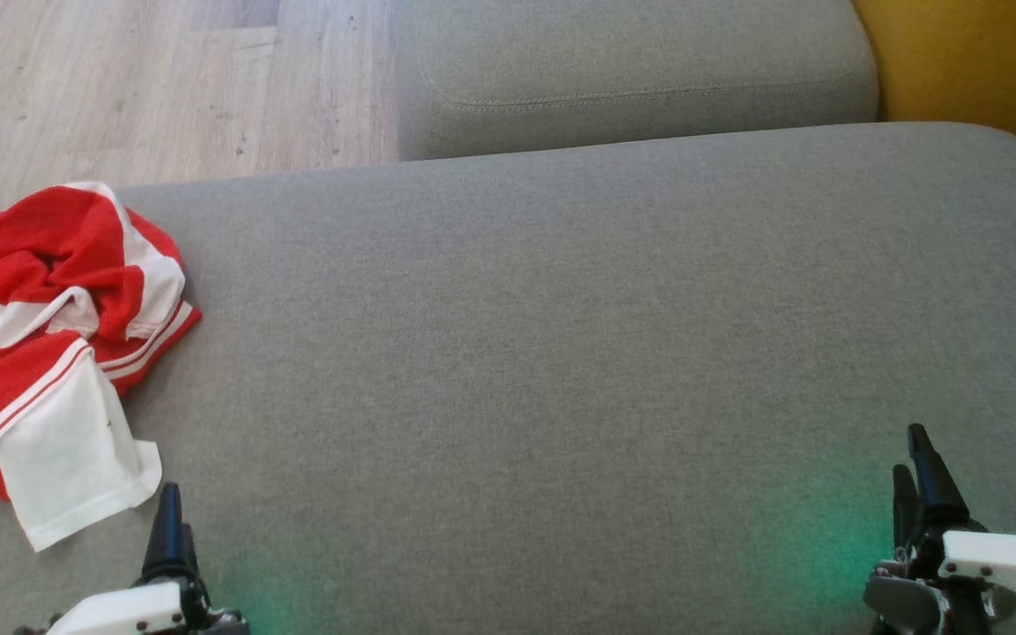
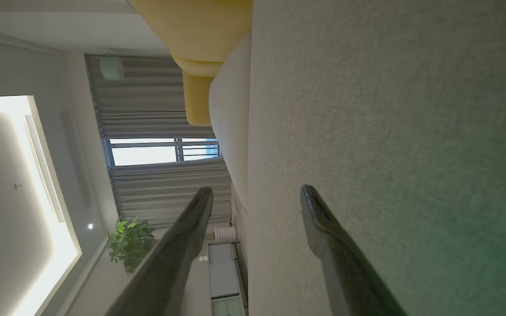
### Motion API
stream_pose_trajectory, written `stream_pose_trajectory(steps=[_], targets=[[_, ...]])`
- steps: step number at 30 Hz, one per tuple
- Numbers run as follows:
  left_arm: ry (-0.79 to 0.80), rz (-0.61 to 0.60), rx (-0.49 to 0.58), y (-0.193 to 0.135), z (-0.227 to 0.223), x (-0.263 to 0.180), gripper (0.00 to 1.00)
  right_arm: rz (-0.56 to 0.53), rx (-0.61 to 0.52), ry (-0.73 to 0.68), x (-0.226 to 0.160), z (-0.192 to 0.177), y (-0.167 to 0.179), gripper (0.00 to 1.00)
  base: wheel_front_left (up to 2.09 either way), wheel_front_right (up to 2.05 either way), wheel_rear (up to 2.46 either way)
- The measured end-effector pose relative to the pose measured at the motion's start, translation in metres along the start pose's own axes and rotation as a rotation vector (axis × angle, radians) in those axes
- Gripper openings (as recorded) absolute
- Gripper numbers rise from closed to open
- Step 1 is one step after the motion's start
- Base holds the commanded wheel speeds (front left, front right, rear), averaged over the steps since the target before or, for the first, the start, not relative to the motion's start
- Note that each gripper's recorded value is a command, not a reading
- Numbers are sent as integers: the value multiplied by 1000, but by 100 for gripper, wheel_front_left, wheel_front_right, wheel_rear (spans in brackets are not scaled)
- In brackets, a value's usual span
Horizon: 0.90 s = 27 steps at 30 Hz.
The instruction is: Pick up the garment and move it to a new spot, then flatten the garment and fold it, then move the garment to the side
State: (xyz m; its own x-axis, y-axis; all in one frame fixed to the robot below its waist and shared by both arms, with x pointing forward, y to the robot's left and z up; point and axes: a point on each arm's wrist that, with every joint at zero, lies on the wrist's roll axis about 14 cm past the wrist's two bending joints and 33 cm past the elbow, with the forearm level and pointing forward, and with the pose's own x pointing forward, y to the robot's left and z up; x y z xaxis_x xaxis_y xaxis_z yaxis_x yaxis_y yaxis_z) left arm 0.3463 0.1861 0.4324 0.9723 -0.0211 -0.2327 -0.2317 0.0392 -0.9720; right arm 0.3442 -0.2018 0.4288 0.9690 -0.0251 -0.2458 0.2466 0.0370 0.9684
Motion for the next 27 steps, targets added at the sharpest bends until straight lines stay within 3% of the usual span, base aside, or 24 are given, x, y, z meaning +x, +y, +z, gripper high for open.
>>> stream_pose_trajectory(steps=[27], targets=[[-2, -96, 391, -34, -12, 2, 100, 72, -412, 52, -1, -28, 21, 100, 0, 0, 0]])
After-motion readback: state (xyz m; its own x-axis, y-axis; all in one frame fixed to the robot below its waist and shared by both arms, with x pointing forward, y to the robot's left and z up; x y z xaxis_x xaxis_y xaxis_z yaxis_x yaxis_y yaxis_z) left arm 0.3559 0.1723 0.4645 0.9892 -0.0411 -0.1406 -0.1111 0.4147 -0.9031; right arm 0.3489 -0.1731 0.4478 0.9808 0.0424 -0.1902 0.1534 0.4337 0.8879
